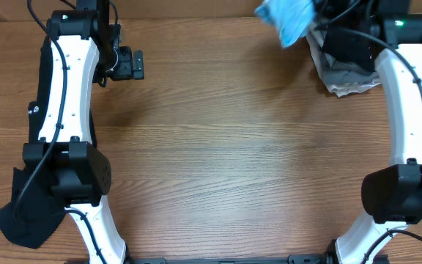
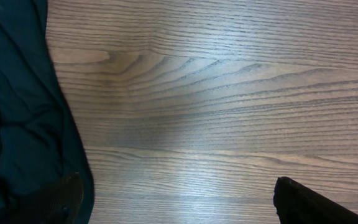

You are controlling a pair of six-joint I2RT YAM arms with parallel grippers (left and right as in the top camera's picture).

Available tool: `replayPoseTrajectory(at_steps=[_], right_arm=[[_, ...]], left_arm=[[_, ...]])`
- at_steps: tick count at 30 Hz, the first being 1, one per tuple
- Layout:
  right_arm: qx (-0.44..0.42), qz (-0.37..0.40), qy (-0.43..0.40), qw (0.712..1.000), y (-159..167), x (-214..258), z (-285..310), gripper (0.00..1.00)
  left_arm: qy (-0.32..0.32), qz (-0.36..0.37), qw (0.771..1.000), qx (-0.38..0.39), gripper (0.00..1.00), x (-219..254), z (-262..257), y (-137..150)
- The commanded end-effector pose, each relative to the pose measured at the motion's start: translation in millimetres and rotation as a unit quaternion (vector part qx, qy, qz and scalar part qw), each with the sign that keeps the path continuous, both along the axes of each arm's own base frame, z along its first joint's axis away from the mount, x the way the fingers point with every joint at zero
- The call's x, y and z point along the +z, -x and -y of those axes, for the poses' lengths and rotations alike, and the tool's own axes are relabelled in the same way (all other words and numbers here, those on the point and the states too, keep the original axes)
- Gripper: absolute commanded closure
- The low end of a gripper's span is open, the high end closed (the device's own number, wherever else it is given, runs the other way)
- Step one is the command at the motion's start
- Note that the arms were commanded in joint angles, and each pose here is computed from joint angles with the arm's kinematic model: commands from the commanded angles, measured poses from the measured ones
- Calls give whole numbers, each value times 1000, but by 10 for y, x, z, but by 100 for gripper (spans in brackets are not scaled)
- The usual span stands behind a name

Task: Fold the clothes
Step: 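Lift the bundle and carry it right onto the clothes stack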

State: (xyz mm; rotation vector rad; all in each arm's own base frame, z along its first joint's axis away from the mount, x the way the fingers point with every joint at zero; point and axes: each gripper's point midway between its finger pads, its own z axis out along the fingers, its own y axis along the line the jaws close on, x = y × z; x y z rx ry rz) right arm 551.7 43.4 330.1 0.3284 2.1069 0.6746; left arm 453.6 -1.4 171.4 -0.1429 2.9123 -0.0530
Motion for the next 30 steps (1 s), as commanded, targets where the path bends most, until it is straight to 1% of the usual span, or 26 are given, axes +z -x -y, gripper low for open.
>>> replayPoseTrajectory(at_steps=[1, 6, 10, 16, 20, 25, 27, 30], right_arm=[[-98, 62, -3, 993, -49, 492, 527, 96], [-164, 91, 0, 982, -211, 526, 946, 96], [-193, 104, -17, 975, -377, 434, 1255, 96], [-178, 128, -39, 975, -675, 187, 1483, 96], [-183, 127, -43, 974, -878, -132, 1626, 96], [-171, 85, -55, 980, -968, -596, 1662, 96], [-176, 42, -55, 982, -898, -802, 1671, 96], [-182, 0, -59, 981, -765, -905, 1679, 96]], left_arm=[[3, 4, 1000, -6, 0, 10, 22, -30], [3, 7, 1000, -6, 0, 14, 22, -45], [3, 8, 1000, -6, 0, 15, 22, -47], [3, 14, 1000, -6, 0, 22, 23, -77], [6, 20, 1000, 6, 0, 31, 23, -109], [7, 24, 1000, 7, 0, 36, 23, -127], [7, 24, 1000, 7, 0, 36, 23, -128], [7, 29, 1000, 7, 0, 43, 24, -150]])
